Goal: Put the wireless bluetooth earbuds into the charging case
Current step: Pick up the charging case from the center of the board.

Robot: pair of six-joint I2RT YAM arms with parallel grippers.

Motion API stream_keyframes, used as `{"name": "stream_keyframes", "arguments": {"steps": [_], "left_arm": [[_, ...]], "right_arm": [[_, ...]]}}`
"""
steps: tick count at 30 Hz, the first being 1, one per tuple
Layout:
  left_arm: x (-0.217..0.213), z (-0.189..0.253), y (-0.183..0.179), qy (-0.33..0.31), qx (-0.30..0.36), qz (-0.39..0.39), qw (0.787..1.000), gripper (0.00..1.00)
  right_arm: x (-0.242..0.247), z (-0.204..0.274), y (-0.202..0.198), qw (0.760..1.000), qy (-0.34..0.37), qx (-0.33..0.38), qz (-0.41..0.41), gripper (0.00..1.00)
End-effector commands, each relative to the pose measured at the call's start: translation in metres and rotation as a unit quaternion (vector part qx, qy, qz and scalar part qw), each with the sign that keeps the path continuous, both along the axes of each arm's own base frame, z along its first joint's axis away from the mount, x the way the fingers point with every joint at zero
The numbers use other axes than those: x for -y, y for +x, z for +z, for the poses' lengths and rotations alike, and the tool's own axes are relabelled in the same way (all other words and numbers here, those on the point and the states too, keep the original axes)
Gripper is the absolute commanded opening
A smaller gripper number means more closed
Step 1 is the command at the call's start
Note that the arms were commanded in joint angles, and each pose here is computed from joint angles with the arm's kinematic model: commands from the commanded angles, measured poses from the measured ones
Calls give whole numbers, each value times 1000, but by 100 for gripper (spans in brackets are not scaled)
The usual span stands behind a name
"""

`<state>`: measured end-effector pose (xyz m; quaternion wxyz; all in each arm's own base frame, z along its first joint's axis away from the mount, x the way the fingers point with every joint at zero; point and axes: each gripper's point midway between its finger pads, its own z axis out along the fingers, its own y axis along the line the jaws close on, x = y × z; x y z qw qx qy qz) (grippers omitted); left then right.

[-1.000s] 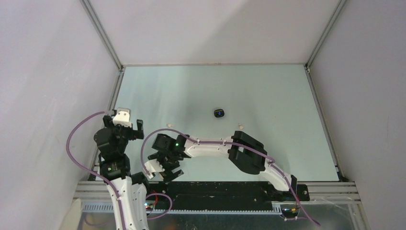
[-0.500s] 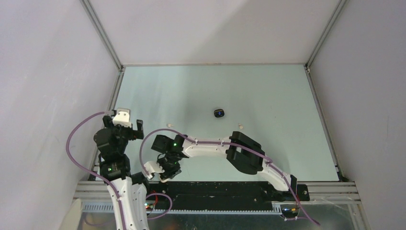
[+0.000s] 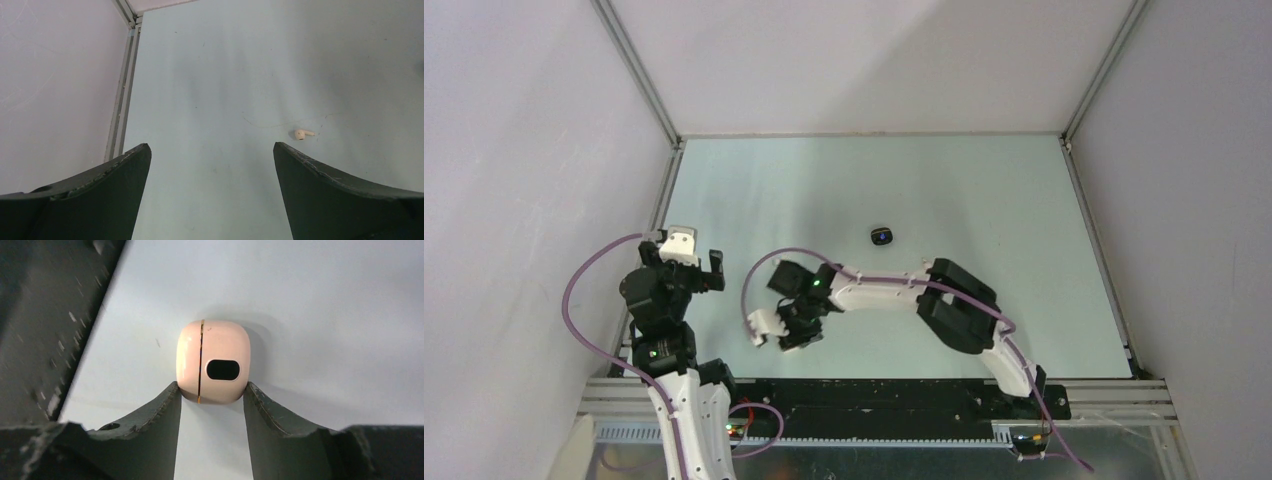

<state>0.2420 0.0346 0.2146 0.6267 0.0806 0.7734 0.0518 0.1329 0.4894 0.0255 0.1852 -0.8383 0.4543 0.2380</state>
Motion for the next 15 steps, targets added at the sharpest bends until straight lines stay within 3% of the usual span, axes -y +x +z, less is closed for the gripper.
{"name": "stream_keyframes", "arguments": {"steps": [1,11,15], "left_arm": [[2,6,0,8,11,-9,1000,99],[3,6,0,7,10,-13,1000,99],[4,6,0,7,10,-16,1000,99]], "right_arm": [[35,29,55,997,21,45,-51,42],[102,9,120,989,-14,46,-141,44],[107,4,125,987,-23,49,-153,56]]}}
